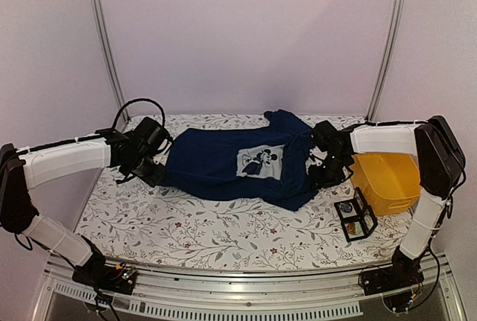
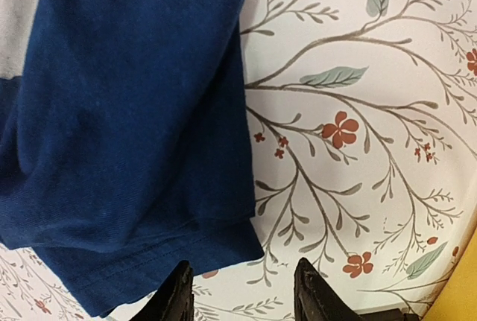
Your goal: Pin the brooch onto the clothing
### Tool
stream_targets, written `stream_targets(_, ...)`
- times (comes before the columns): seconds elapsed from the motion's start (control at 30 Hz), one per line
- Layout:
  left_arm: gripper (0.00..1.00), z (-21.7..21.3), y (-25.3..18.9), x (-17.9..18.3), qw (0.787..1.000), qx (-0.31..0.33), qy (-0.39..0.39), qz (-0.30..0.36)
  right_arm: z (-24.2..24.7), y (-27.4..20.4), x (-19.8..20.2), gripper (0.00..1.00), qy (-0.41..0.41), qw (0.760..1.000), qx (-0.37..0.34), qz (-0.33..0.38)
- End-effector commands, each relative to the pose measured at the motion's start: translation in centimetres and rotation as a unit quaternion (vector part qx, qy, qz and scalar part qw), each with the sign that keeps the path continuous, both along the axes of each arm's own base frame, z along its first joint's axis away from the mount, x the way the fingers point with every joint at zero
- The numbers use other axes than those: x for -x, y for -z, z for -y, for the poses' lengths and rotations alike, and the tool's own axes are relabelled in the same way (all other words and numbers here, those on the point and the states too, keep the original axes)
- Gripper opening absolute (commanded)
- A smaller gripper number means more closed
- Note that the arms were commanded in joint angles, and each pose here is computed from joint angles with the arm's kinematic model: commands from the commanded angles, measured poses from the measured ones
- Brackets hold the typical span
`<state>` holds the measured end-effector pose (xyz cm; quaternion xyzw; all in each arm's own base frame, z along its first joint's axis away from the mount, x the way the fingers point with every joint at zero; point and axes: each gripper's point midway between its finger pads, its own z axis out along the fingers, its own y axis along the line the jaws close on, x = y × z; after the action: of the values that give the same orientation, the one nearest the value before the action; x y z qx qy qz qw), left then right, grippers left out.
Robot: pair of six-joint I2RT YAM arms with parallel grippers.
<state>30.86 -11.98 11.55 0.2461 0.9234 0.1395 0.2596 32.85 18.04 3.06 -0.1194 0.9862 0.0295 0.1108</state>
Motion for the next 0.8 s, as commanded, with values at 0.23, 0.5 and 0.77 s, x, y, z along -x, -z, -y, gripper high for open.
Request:
stream_targets(0.23,0.00,0.0,-0.7,-0.1,1.000,0.001,0.003,0.012,-0.8,1.6,0.6,0.39,-0.010,1.000,-0.001,-0.017)
stream_targets(0.5,0.00,-0.3,-1.1,-0.1,1.000,-0.003,-0.001,0.020,-0.8,3.0,4.6,0.01,-0.018,0.996,-0.016,-0.081)
stream_targets(0.77,0.00,-0.6,-2.0,0.0,1.000,-0.004,0.001,0.028,-4.1,-0.8,14.1,0.00,-0.064,0.982,-0.083,-0.157)
